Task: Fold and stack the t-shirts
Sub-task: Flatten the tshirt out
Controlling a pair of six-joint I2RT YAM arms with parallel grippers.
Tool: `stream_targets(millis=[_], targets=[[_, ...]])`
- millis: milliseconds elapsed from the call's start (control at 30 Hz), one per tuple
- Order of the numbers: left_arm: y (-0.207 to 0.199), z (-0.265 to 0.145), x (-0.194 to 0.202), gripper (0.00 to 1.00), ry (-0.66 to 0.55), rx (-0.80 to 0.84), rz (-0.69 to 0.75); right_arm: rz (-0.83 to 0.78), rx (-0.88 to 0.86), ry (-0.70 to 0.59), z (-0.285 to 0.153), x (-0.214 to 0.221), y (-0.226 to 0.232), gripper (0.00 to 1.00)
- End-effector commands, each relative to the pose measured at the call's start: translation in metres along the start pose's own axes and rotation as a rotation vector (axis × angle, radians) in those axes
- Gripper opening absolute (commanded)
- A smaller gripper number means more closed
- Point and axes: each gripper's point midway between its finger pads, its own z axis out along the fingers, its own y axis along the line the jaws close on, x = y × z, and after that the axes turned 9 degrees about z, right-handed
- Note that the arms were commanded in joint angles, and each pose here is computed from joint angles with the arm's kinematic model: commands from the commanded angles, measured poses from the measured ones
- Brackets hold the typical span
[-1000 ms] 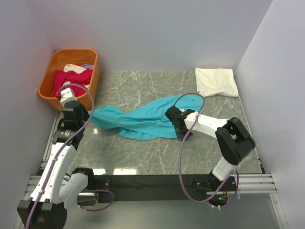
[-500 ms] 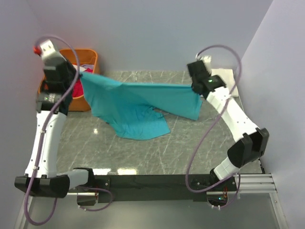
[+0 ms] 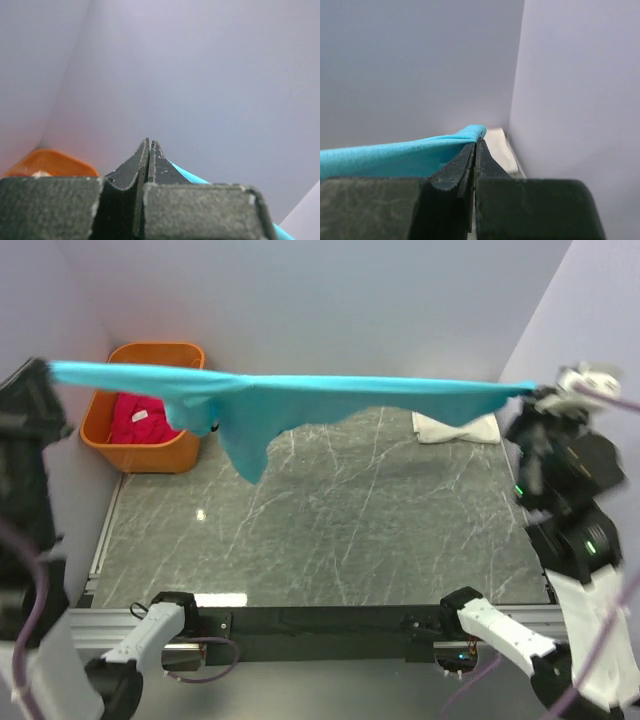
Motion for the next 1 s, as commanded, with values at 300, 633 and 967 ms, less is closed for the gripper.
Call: stream_targets(millis=[300, 633, 967], targets=[[0.015, -0.022, -0.016, 0.01, -0.014, -0.034, 0.151, -0.166, -0.262, -0.017, -0.041, 0.014, 0.006, 0.0], [0.027, 0.068, 0.231, 0.01, 0.462, 0.062, 0.273, -0.415, -0.26, 0.386, 0.034, 0.186, 0.062, 0.0], [0.071, 0.085, 0.487, 0.01, 0.91, 0.075, 0.29, -0.662, -0.191, 0.605, 0.103, 0.355, 0.08, 0.0]])
